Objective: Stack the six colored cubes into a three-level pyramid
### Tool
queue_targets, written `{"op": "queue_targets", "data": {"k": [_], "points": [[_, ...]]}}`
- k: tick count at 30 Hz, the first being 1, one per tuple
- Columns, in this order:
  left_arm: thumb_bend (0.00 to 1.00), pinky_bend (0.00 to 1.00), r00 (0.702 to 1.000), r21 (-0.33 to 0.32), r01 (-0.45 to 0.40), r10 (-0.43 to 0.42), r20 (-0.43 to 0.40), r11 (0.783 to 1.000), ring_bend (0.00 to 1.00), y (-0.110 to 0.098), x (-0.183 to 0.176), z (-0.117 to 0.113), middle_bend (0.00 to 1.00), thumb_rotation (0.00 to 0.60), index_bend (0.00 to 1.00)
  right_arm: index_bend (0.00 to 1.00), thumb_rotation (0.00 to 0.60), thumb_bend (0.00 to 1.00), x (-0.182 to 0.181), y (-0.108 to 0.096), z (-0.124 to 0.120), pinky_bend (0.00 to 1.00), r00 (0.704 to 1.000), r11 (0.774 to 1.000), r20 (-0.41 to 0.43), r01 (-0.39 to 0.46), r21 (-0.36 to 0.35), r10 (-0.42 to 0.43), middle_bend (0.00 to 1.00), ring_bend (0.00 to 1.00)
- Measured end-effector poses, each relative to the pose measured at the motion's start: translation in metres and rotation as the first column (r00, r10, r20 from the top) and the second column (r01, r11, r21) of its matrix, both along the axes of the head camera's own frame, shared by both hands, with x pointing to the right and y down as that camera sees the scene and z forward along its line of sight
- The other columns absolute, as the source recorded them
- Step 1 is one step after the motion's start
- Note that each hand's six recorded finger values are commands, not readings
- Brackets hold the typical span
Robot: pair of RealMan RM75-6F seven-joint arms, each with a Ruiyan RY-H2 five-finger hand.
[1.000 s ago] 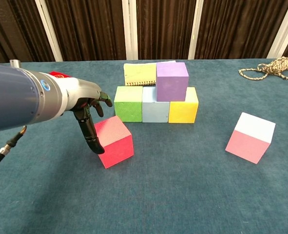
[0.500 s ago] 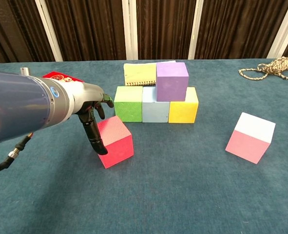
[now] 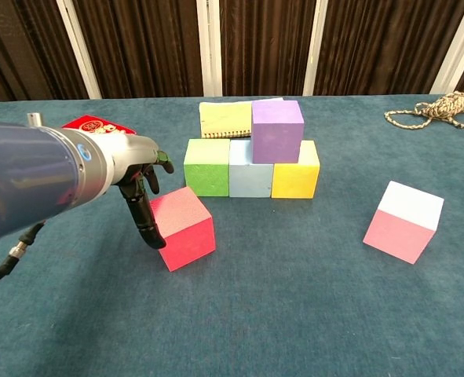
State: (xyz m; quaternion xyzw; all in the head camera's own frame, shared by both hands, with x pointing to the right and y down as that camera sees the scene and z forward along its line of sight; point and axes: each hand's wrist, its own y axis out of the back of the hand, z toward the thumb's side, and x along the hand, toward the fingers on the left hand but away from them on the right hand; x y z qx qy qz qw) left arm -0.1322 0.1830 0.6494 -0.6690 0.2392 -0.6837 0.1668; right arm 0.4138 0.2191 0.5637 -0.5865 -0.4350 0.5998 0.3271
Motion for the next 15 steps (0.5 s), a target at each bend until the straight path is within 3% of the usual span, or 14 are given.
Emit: {"op": "queue_targets", "data": {"k": [15], "points": [[0.07,0.03,1.0,0.01,0.008,-0.008,-0.002,1.0,0.0,0.003,0.0026,0.0021,0.17,0.6,0.1,0.08,0.6,0.34,0.0025,-0.0019,0.0035,0.0,1.0,1.0,-0.004,-0.007,-0.005,0.007,0.09,0.0]]}}
